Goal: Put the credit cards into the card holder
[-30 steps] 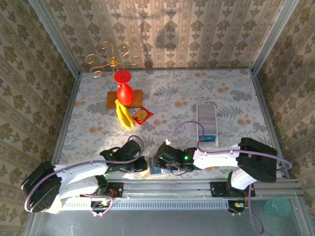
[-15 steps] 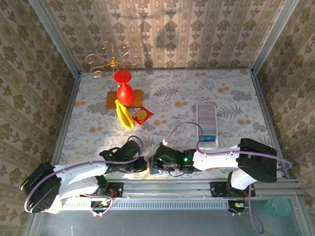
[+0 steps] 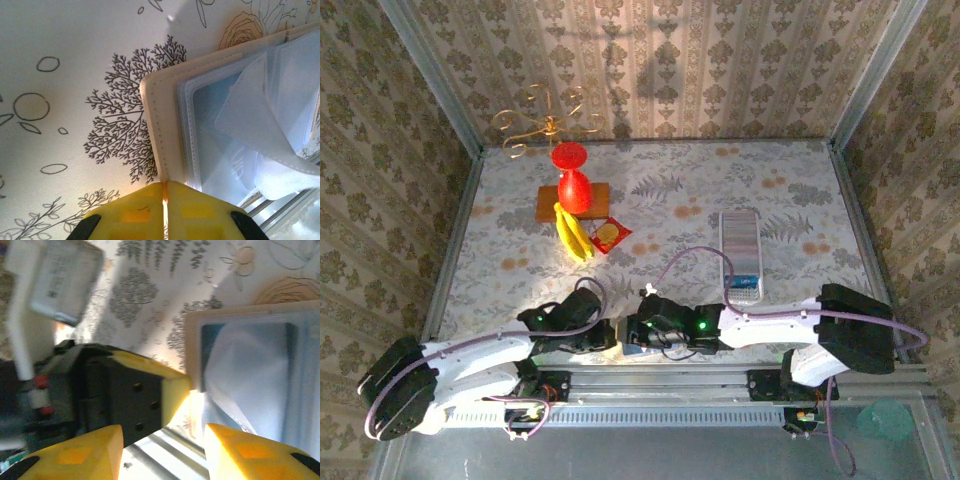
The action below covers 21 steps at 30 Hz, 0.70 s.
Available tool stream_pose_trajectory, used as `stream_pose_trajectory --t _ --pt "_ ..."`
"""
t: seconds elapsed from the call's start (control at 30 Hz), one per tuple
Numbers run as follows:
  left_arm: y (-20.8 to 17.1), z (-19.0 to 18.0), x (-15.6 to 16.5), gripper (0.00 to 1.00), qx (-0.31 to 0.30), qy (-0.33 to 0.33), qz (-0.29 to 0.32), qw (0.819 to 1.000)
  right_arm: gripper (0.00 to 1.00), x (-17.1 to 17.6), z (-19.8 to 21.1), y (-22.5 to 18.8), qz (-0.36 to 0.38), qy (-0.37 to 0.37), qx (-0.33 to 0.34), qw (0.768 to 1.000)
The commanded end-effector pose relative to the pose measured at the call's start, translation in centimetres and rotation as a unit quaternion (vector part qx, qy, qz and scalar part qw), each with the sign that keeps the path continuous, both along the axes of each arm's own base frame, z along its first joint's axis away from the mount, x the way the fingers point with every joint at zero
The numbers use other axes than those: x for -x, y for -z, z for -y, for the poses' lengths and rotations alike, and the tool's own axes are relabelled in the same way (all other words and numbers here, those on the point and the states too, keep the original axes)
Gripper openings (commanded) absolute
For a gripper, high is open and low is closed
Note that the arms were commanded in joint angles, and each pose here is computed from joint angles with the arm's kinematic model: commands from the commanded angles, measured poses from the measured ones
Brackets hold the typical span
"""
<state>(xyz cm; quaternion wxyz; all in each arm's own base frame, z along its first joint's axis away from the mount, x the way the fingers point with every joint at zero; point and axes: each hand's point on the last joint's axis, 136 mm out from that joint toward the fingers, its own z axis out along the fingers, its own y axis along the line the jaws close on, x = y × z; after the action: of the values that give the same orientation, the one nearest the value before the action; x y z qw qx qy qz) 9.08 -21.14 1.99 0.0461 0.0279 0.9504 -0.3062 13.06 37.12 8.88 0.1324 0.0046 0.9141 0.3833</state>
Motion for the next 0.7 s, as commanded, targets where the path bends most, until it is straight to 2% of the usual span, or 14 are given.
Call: stream_pose_trajectory --t 0.0,0.23,0.4,0.57,0.67 --pt "0.7 -0.9 0.1 0.09 -0.013 -0.017 -0.008 1.0 0.47 0.2 -1.2 -3.5 0.028 -0.022 -0.041 0.999" --pt "0.6 -0.9 0.0 0.09 -0.011 -0.02 -0.006 1.0 0.45 -0.6 1.9 -3.3 0.044 0.023 -0.014 0.999" --pt "0.5 -0.8 -0.1 0.1 -0.009 -0.022 -0.004 1.0 0.42 -1.5 4.8 -3.2 0.072 0.038 0.043 0.996" --pt "0.3 -0.8 -0.3 0.12 -0.009 -0.024 0.0 1.0 0.42 -2.7 7.2 -3.9 0.118 0.018 0.09 0.989" --pt "0.2 -1.0 -0.4 0.13 -0.01 -0.028 0.002 1.0 0.42 -3.8 8.7 -5.2 0.188 -0.029 0.126 0.974"
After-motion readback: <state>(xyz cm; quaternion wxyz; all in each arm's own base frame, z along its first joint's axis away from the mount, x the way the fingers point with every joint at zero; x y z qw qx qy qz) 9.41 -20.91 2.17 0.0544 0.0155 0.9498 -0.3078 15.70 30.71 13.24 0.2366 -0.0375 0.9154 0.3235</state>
